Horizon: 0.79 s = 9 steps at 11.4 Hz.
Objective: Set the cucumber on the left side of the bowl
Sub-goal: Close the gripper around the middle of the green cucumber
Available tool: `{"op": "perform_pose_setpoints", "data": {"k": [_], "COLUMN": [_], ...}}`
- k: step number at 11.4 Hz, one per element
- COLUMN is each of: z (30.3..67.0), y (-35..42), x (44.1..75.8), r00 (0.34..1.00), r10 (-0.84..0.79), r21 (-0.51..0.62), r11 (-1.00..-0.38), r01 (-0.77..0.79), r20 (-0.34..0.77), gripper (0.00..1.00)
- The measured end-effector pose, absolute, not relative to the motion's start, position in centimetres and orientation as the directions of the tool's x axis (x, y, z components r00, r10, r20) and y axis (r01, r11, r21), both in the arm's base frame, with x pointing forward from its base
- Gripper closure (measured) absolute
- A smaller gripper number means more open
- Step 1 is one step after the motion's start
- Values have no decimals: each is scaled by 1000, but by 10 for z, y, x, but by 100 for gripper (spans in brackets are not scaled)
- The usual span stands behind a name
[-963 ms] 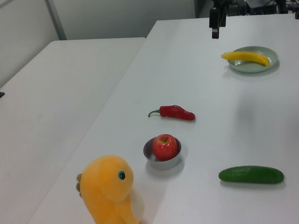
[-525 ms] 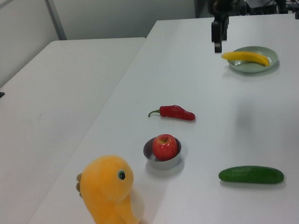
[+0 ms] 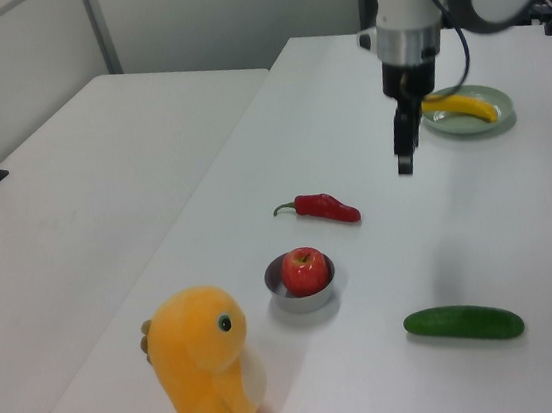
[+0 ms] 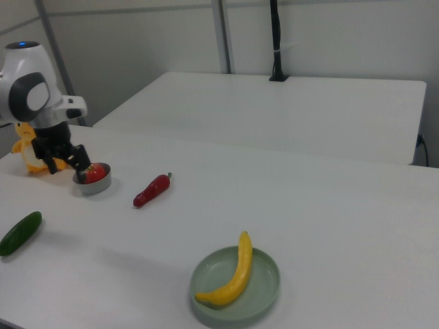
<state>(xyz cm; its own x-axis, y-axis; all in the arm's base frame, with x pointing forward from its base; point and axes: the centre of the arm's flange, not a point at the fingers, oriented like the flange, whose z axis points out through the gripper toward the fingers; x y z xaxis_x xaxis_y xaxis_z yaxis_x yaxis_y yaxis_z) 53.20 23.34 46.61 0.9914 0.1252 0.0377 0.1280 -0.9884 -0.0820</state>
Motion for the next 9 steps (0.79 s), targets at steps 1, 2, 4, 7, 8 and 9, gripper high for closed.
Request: {"op": "perform_pose_setpoints", "data": {"k": [1, 2, 4, 7, 8, 9], "z": [459, 453, 446, 412, 397, 385], "y": [258, 281, 321, 367, 378, 384], "x": [522, 511, 492, 464, 456, 452], "r00": [992, 992, 993, 990, 986, 984], "r10": [121, 120, 112, 138, 154, 161], "r21": [-87, -90, -102, -89, -79, -73], "r11": [-988, -988, -988, -987, -986, -985], "r01": [124, 122, 114, 135, 149, 156], "r20": [38, 28, 27, -33, -57, -76], "gripper": [0, 0, 0, 0, 0, 0]}}
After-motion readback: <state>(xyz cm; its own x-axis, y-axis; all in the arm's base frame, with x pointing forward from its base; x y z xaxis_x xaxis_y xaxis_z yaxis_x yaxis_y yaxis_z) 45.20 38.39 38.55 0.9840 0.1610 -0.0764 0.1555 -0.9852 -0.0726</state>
